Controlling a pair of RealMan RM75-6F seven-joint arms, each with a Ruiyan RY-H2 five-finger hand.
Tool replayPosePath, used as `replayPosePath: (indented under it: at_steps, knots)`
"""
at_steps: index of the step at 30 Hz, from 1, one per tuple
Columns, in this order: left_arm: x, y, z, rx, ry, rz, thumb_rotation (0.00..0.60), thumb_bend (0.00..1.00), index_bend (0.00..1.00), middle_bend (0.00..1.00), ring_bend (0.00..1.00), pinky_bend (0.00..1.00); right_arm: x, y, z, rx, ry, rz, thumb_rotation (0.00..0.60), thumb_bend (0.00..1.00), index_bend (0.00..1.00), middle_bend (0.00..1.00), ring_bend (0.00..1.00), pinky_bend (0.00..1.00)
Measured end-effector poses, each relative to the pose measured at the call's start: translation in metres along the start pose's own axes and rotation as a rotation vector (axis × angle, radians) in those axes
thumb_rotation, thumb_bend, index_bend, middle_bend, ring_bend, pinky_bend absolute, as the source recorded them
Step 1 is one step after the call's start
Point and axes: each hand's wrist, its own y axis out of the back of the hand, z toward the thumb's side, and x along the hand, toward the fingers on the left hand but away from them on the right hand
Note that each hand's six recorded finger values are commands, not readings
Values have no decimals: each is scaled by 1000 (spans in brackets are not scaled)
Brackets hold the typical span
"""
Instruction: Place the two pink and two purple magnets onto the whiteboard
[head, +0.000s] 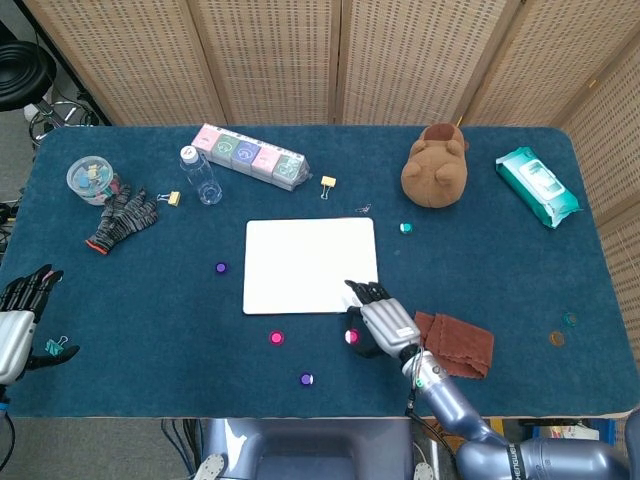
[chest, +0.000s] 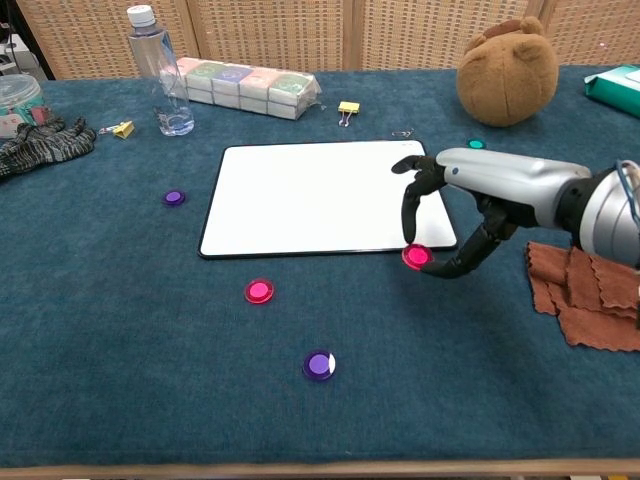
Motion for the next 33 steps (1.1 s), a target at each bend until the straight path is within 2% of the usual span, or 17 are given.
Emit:
replayPosePath:
  at_steps: [7, 20, 26, 29, 33]
  knots:
    - [0, -1, 0, 0, 1, -4, 600, 19, 0, 0, 0, 0, -21, 22, -9, -12, -42, -26, 600, 422, 518, 0, 0, 0]
    - [3, -1, -3, -5, 11, -10, 600, 18, 0, 0, 0, 0, -57, 33, -2, 25, -65, -18, 600, 426, 530, 0, 0, 0]
    - [6, -2, -4, -7, 15, -17, 600, 19, 0, 0, 0, 0, -69, 33, -12, 59, -123, 6, 600, 426, 524, 0, 0, 0]
    - [6, -2, -4, -5, 15, -19, 600, 18, 0, 0, 0, 0, -74, 30, -12, 71, -141, 23, 600, 425, 481, 0, 0, 0]
    - [6, -2, -5, -3, 20, -21, 600, 19, 0, 0, 0, 0, -75, 26, -13, 77, -155, 48, 600, 426, 305, 0, 0, 0]
